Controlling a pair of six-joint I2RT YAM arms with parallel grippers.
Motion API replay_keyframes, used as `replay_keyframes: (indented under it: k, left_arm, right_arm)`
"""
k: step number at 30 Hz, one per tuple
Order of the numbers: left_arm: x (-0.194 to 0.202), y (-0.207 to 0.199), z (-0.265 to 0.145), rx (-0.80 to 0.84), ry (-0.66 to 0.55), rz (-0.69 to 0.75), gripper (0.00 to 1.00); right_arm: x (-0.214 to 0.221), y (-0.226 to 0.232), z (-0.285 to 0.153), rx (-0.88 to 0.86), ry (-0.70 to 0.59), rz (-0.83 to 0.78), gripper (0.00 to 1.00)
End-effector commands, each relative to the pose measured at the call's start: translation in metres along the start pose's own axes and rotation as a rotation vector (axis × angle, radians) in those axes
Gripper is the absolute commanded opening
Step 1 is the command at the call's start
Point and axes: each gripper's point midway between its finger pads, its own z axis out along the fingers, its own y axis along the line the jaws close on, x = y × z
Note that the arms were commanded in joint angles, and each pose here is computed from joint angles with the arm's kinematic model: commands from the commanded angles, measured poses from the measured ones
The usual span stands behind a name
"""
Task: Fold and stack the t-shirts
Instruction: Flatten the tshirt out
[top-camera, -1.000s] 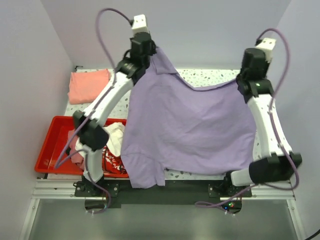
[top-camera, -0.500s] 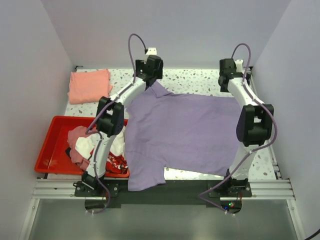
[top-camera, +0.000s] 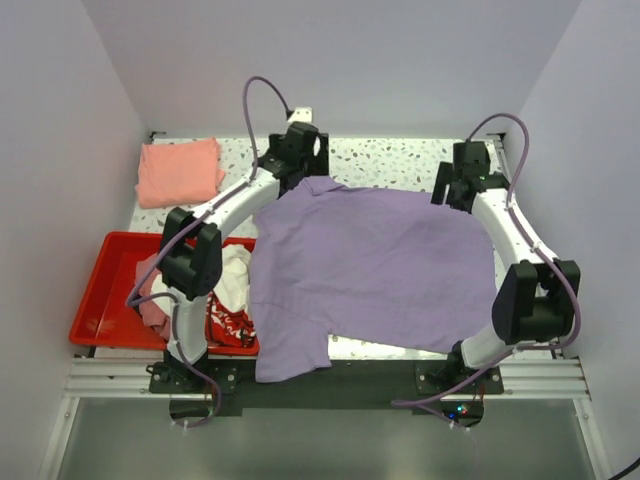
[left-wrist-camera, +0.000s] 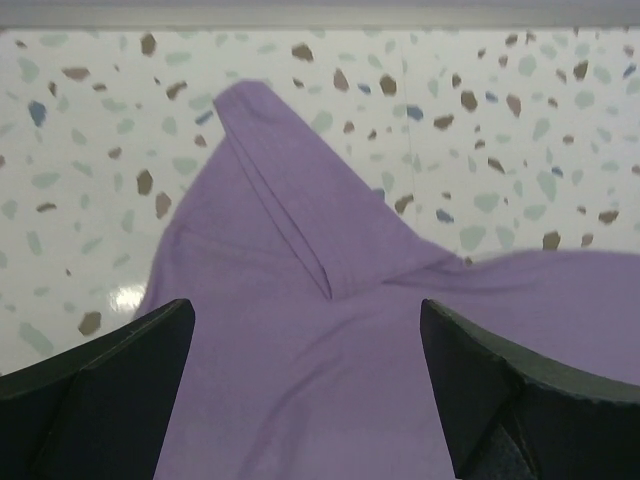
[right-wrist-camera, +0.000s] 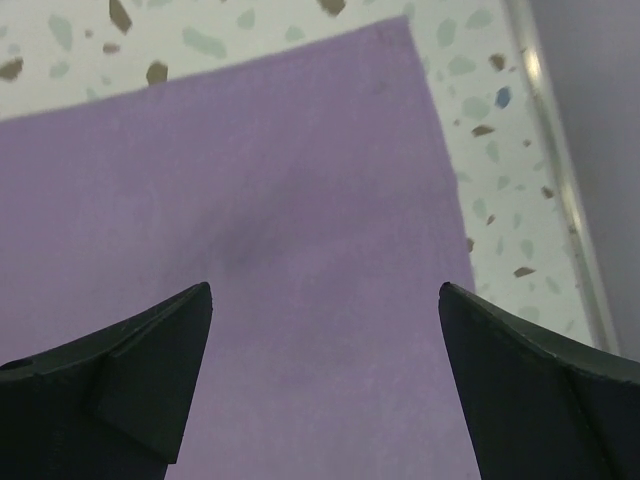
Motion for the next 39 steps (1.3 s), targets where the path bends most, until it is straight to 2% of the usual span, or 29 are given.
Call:
replay_keyframes:
  k: [1, 7, 13, 17, 19, 21, 26, 31, 39]
  left_arm:
    - [0.048, -0.023, -0.012, 0.049, 0.118, 0.015, 1.00]
    - [0.112, -0.029, 0.001, 0.045, 0.267, 0.012, 1.00]
    - [0.108, -0.033, 0.017, 0.033, 0.231, -0.006, 1.00]
    - [0.119, -0.024, 0.041, 0.006, 0.254, -0.052, 1.00]
    - [0.119, -0.015, 0.053, -0.030, 0.267, -0.092, 0.96]
    - [0.115, -0.010, 0.059, -0.048, 0.256, -0.119, 0.84]
    - [0.101, -0.015, 0.079, -0.001, 0.224, -0.150, 0.67]
    - [0.114, -0.018, 0.091, 0.007, 0.247, -0.138, 0.61]
    - [0.119, -0.024, 0.099, 0.031, 0.258, -0.148, 0.42]
  right_arm:
    - [0.032, 0.021, 0.011, -0.098, 0.084, 0.018, 0.99]
    - [0.060, 0.033, 0.043, -0.079, 0.193, -0.005, 0.99]
    - [0.068, 0.034, 0.060, -0.047, 0.227, -0.017, 0.99]
    - [0.077, 0.033, 0.067, -0.029, 0.249, -0.032, 0.99]
    - [0.078, 0.031, 0.068, -0.019, 0.253, -0.035, 0.99]
    - [0.080, 0.031, 0.069, -0.016, 0.258, -0.039, 0.99]
    - [0.085, 0.031, 0.074, -0.008, 0.274, -0.052, 0.99]
    - [0.087, 0.030, 0.075, -0.002, 0.281, -0.056, 0.99]
    - [0.084, 0.029, 0.074, 0.005, 0.273, -0.056, 0.99]
